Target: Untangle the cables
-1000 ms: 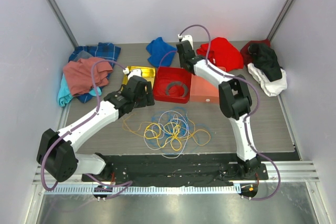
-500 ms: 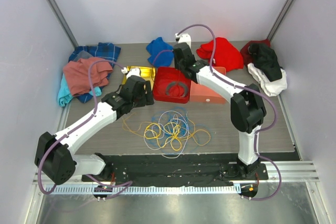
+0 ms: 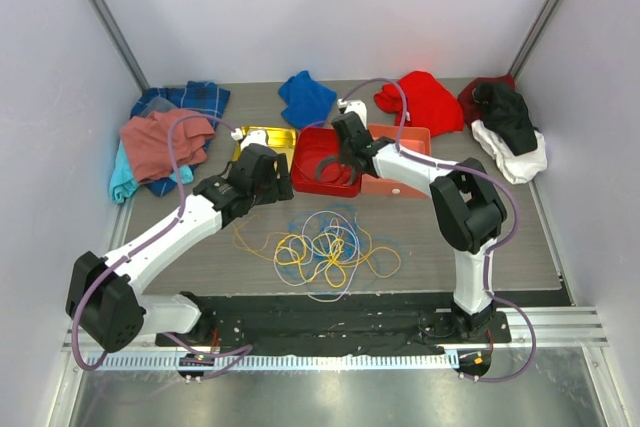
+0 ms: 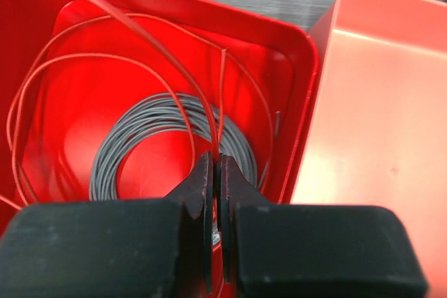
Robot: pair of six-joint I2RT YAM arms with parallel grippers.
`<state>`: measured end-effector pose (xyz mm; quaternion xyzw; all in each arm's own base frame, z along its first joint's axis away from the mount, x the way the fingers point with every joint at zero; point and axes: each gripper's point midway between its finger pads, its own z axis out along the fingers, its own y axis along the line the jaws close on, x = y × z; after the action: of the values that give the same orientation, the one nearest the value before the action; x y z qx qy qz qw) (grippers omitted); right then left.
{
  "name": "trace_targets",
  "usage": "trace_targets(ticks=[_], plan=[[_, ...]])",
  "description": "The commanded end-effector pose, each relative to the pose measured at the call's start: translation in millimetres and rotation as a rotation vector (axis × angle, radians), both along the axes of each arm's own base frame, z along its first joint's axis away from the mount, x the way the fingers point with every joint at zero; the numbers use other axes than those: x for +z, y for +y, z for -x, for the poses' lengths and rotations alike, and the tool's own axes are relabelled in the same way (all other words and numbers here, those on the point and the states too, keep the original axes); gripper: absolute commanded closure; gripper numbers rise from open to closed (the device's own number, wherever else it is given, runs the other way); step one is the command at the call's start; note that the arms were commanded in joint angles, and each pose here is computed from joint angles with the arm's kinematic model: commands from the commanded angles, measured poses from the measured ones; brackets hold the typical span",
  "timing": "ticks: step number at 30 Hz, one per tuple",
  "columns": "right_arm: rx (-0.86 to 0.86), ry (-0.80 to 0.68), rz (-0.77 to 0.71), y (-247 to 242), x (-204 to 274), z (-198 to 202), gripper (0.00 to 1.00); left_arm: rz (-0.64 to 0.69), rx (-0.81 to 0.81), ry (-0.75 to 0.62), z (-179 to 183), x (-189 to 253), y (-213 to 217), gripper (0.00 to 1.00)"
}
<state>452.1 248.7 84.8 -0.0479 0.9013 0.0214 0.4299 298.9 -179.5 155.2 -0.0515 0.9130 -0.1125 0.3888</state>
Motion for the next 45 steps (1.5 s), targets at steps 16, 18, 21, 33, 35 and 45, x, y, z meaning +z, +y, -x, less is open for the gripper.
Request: trace_targets(ticks=[16, 18, 21, 33, 35, 45], plan=[[-0.046, -0.144, 0.041, -7, 69, -2, 0.59, 0.004, 0.019, -0.032, -4, 13, 2, 0.26], [-0.058, -0.164, 0.053, -12, 77, -2, 0.59, 0.004, 0.021, -0.035, -4, 15, 2, 0.26], [-0.061, -0.190, 0.061, -15, 89, -4, 0.55, -0.004, 0.027, -0.041, -5, 17, 4, 0.26], [-0.040, -0.246, -0.043, -6, 107, -2, 0.54, -0.012, 0.031, -0.046, -6, 20, 6, 0.26], [-0.015, -0.261, -0.115, 0, 112, -3, 0.66, -0.011, 0.029, -0.045, -7, 20, 4, 0.26], [0.023, -0.147, -0.291, 37, 67, -10, 0.91, 0.000, 0.024, -0.041, -6, 21, 2, 0.26]])
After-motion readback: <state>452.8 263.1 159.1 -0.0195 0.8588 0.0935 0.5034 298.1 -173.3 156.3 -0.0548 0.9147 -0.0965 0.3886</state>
